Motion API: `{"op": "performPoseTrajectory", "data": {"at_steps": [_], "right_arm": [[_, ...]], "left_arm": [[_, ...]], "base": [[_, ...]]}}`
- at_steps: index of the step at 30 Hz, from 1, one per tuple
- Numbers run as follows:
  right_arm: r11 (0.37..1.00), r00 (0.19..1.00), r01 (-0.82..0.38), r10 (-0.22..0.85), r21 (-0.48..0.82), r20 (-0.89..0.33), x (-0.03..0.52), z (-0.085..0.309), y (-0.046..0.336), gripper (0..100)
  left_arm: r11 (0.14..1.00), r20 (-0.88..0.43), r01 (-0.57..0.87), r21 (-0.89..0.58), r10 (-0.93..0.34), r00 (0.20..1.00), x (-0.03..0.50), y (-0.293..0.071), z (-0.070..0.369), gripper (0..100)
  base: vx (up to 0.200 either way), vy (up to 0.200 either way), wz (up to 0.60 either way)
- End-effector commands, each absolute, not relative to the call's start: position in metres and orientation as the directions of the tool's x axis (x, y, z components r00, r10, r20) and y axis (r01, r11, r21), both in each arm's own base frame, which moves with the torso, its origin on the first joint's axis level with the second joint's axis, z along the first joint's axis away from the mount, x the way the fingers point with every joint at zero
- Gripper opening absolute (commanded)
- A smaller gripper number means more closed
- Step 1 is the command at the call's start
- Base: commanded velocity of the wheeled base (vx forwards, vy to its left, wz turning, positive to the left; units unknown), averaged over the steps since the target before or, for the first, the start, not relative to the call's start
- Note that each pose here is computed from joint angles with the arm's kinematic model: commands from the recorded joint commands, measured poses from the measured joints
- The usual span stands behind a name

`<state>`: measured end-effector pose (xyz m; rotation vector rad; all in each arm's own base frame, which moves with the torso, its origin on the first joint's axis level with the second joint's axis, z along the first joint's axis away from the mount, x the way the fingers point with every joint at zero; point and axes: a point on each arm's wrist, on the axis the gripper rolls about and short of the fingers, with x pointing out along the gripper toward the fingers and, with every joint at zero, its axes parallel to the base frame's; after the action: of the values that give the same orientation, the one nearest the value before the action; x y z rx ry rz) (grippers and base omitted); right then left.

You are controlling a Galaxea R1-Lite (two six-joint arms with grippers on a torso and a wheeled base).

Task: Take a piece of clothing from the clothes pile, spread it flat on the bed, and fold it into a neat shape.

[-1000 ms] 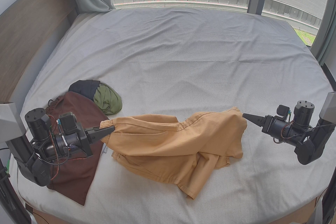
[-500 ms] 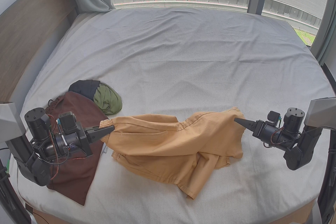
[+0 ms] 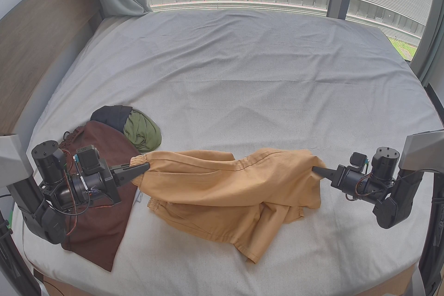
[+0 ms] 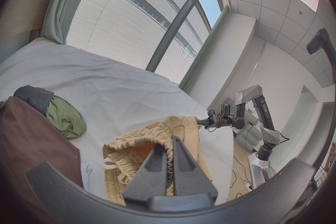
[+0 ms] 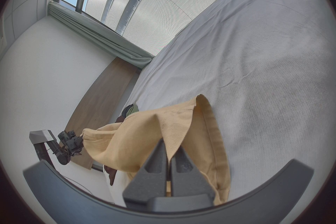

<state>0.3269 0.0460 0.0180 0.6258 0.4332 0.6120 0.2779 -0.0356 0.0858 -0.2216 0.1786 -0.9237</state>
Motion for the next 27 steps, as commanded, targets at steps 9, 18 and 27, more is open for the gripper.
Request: {"op": "performPoseTrajectory", "data": {"at_steps": [9, 18, 27], "right_arm": [[0.545, 0.559, -0.471, 0.792, 0.694, -0.243, 0.27, 0.028, 0.062, 0], [0.565, 0.452, -0.469, 0.814, 0.678, -0.365, 0.255, -0.014, 0.077, 0], [0.568, 0.421, -0.45, 0.815, 0.689, -0.397, 0.253, -0.027, 0.082, 0]], "left_arm": [[0.6, -0.046, 0.759, -0.255, -0.791, 0.61, 0.284, -0.03, 0.088, 0], [0.619, -0.037, 0.746, -0.246, -0.775, 0.631, 0.29, -0.023, 0.089, 0], [0.619, -0.039, 0.745, -0.247, -0.775, 0.631, 0.289, -0.023, 0.088, 0]], "base": [[0.0, 0.0, 0.0], [0.0, 0.0, 0.0], [0.0, 0.0, 0.0]]}}
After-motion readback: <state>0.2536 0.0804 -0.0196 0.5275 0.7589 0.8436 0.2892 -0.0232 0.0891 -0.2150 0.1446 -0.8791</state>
